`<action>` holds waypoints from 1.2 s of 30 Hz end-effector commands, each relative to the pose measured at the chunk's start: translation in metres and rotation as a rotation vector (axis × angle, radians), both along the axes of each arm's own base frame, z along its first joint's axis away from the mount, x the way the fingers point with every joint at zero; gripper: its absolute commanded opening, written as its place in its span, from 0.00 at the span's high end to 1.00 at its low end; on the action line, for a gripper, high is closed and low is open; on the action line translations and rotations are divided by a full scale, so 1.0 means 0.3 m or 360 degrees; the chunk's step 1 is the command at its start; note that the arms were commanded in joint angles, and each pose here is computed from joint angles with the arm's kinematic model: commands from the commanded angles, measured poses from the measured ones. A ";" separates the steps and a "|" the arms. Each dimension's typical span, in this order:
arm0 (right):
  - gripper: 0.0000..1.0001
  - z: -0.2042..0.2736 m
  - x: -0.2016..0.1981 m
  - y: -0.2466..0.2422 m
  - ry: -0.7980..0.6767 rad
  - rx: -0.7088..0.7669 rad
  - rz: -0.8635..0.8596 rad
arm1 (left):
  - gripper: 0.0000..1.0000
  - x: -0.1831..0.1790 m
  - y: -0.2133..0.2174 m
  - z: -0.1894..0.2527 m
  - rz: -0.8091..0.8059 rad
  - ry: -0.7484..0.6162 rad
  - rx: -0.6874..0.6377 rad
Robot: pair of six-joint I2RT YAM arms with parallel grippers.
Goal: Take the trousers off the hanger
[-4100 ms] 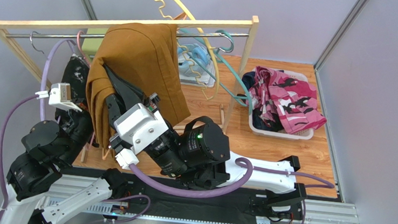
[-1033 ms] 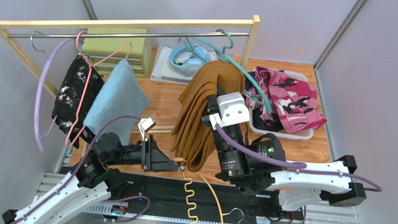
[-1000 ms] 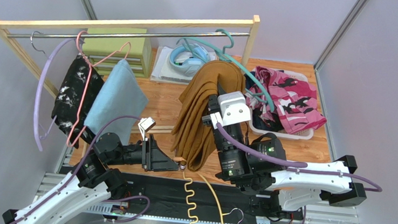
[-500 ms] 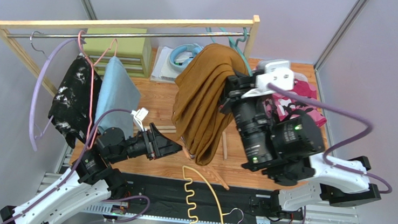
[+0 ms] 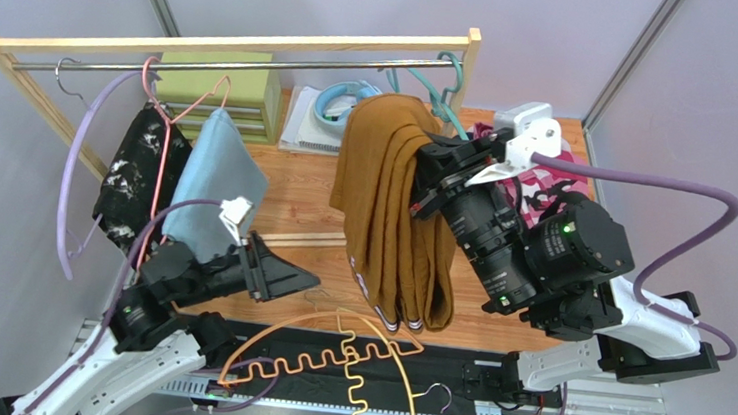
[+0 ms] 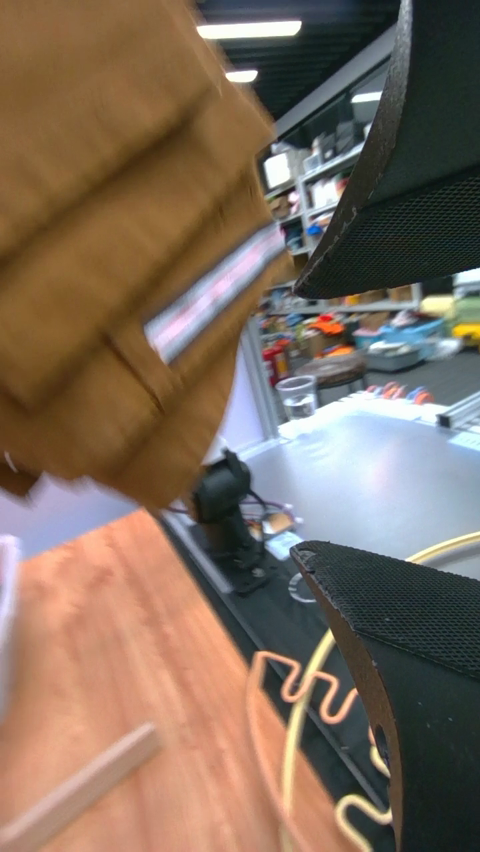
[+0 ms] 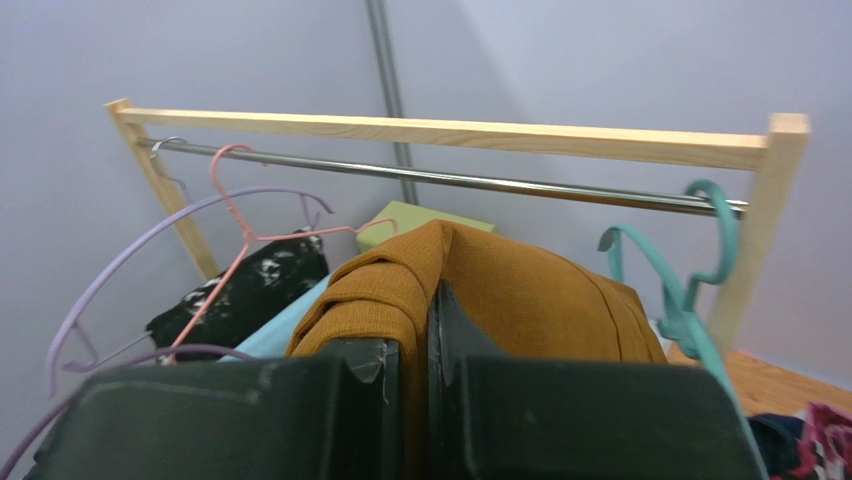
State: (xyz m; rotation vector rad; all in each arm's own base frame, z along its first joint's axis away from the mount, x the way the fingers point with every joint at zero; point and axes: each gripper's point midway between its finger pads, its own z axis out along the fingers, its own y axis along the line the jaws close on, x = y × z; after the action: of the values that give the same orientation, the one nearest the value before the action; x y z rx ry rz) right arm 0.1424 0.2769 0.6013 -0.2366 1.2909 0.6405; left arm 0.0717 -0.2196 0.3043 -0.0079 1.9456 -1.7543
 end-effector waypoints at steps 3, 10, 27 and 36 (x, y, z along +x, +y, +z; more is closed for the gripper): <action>1.00 0.243 -0.164 0.052 -0.0106 0.0435 0.0611 | 0.05 0.006 0.145 0.056 0.0277 -0.0207 0.0184; 1.00 0.430 -0.193 -0.063 -0.0395 0.0548 0.0627 | 0.06 0.013 0.146 -0.001 0.0281 -0.0180 0.0253; 1.00 0.775 -0.124 -0.609 -0.1241 0.0540 -0.0506 | 0.07 0.019 0.140 -0.065 0.0288 -0.0106 0.0277; 1.00 0.800 -0.116 -0.818 -0.1377 0.0382 -0.1017 | 0.08 -0.001 0.120 -0.087 0.0207 -0.0055 0.0285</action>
State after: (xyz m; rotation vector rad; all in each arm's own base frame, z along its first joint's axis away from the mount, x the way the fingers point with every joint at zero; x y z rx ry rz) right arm 0.1153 0.0924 0.8280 -0.0162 0.4989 0.2848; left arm 0.0739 -0.1789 0.2805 -0.0594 2.0005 -1.4633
